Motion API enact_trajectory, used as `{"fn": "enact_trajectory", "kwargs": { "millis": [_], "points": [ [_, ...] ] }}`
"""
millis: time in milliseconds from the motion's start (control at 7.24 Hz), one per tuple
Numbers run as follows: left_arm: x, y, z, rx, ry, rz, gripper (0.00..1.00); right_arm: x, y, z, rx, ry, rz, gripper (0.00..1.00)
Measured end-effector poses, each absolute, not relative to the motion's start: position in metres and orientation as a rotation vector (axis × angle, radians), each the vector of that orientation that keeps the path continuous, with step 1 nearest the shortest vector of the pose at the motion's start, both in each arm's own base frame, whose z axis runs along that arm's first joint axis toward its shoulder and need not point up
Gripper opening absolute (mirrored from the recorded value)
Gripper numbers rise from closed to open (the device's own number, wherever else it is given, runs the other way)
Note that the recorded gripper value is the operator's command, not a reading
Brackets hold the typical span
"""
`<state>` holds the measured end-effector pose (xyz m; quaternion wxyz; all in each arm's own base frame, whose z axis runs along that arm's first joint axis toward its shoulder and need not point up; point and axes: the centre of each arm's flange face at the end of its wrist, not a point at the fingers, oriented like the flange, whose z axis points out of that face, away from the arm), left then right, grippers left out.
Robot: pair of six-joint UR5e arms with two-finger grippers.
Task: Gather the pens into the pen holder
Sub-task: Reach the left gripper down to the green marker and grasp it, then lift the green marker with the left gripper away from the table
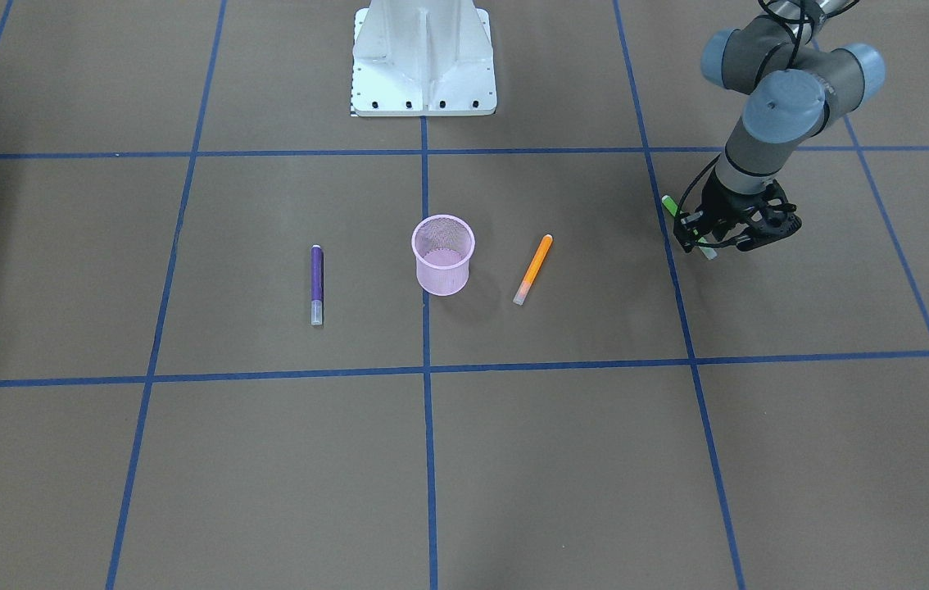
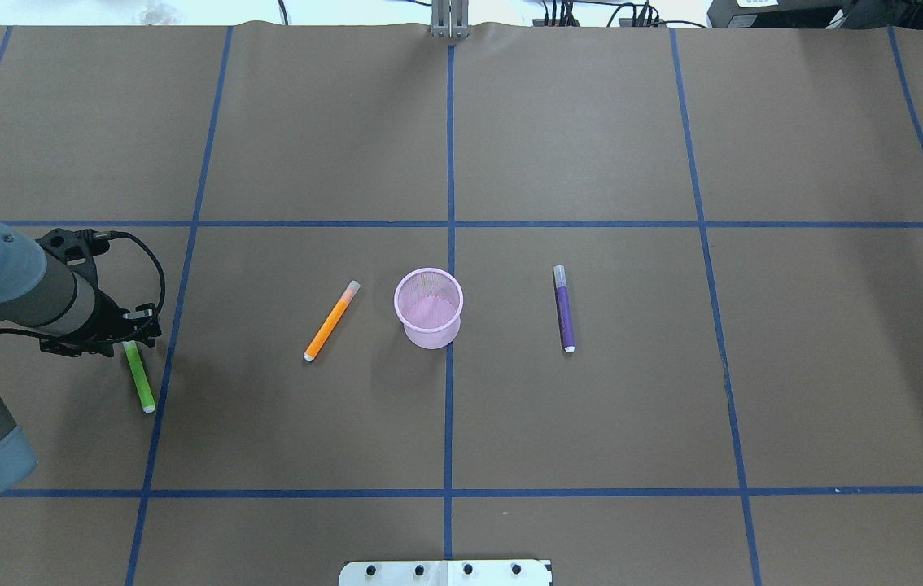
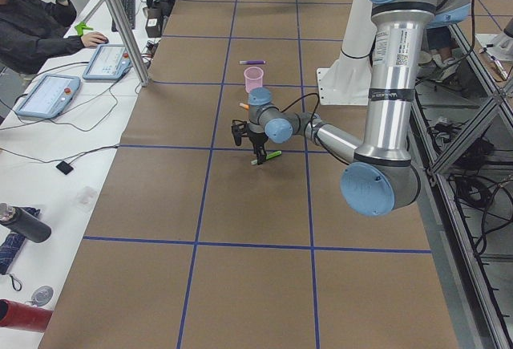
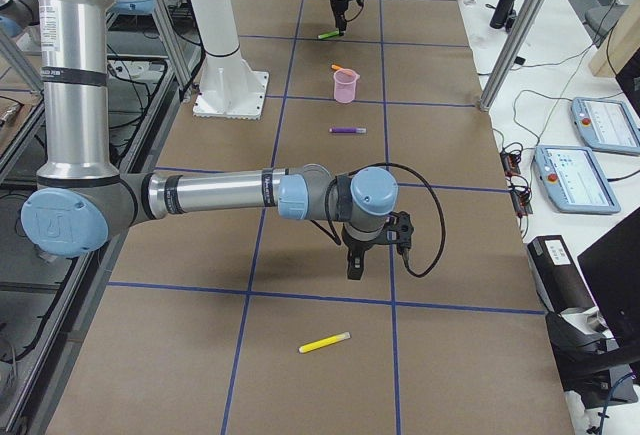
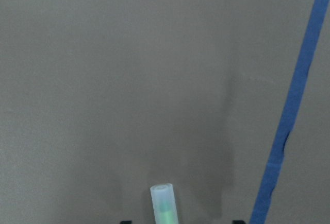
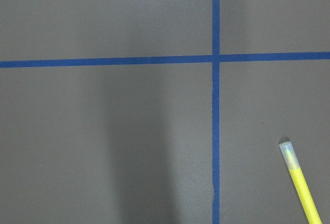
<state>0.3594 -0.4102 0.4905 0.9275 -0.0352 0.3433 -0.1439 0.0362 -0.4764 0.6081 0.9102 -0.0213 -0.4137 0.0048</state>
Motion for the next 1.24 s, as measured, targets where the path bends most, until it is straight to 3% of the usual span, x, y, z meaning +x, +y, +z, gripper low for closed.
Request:
{"fn": "enact_trajectory", "kwargs": {
  "millis": [276,414,828,1242],
  "points": [
    [0.360,-0.410,0.492,-0.074,0.701,-0.294,0.46,0.036,-0.478,0.608,-0.043,-0.853,0.009,1.00],
    [0.359,-0.410,0.493,-0.074,0.700,-0.294,0.38,0.036,-0.479,0.608,-0.044,-0.853,0.009,1.00],
    [0.360,-0.409,0.495,-0.077,0.696,-0.295,0.00,0.036,-0.480,0.608,-0.044,-0.853,0.009,1.00],
    [0.357,-0.407,0.483,-0.081,0.717,-0.289,0.00,0.036,-0.481,0.607,-0.041,-0.853,0.008,1.00]
  ]
}}
